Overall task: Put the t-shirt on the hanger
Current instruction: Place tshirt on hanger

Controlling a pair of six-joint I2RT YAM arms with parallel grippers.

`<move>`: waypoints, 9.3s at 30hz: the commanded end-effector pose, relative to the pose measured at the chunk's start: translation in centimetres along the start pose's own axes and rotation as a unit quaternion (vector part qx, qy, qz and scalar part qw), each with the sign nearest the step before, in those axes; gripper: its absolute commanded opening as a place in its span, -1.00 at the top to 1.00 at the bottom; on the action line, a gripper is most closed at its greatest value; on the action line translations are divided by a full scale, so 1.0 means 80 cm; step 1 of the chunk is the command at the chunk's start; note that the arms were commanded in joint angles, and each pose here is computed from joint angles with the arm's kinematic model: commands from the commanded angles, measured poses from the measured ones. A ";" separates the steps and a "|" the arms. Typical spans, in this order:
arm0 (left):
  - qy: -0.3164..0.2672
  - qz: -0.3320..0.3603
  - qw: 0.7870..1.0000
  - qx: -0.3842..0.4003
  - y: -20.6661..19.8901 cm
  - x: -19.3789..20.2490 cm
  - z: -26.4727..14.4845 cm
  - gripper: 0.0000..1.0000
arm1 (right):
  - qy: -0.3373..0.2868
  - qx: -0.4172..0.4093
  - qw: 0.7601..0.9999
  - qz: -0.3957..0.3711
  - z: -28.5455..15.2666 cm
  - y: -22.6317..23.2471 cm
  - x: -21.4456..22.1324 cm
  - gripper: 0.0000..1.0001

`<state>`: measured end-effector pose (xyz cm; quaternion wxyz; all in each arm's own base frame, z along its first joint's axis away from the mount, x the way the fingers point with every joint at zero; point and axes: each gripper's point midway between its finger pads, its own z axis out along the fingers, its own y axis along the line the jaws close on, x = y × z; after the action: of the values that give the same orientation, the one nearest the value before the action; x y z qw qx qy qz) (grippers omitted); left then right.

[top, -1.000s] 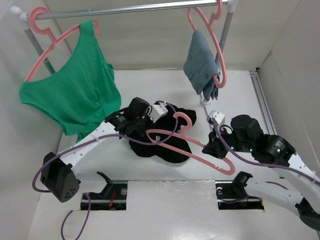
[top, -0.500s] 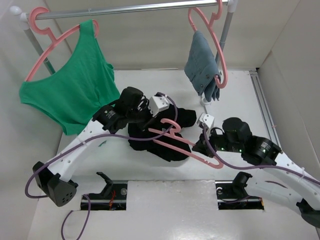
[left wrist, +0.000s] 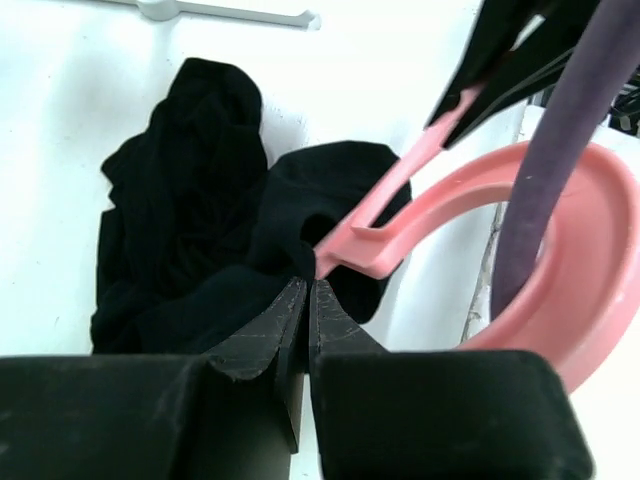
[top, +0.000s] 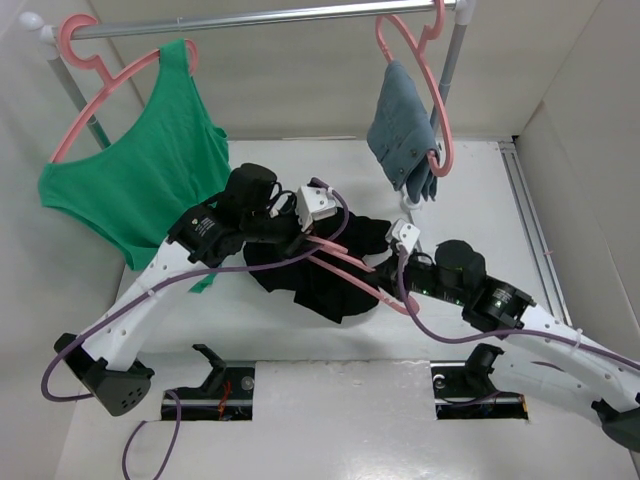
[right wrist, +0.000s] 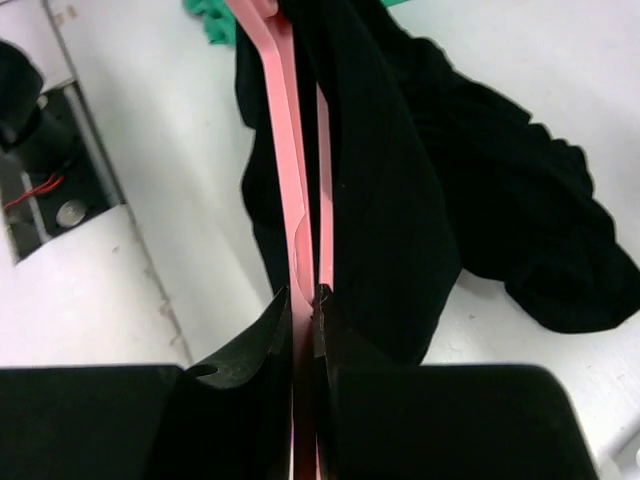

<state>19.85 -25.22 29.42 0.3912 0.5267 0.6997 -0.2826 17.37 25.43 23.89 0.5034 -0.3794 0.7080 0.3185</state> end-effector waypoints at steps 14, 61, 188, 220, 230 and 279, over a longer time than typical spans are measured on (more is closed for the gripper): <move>-0.041 0.104 0.990 -0.087 0.018 -0.028 -0.061 -0.48 | -0.047 0.070 0.996 -0.001 0.010 -0.033 0.022 1.00; 0.142 0.258 0.951 0.094 0.018 0.177 0.056 -0.19 | -0.056 -0.009 0.998 -0.040 0.008 0.002 -0.013 1.00; -0.009 0.137 0.990 0.004 0.064 0.163 0.031 -0.80 | -0.096 -0.043 0.993 -0.051 0.041 0.024 -0.057 1.00; 0.058 0.179 0.977 0.104 0.097 0.199 0.041 1.00 | -0.075 -0.042 0.995 -0.058 0.046 0.024 -0.052 1.00; -0.007 0.155 0.988 -0.004 0.104 0.130 -0.005 1.00 | -0.081 0.068 0.994 -0.006 0.053 -0.021 -0.091 -0.39; -0.031 0.006 0.992 -0.121 0.102 0.117 -0.037 1.00 | 0.007 0.231 0.967 0.103 0.123 -0.005 -0.019 -0.46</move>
<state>25.59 -14.81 20.59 0.4388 0.4608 0.7458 -0.1971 21.51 31.91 19.03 0.4996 -0.2070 0.8233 0.1726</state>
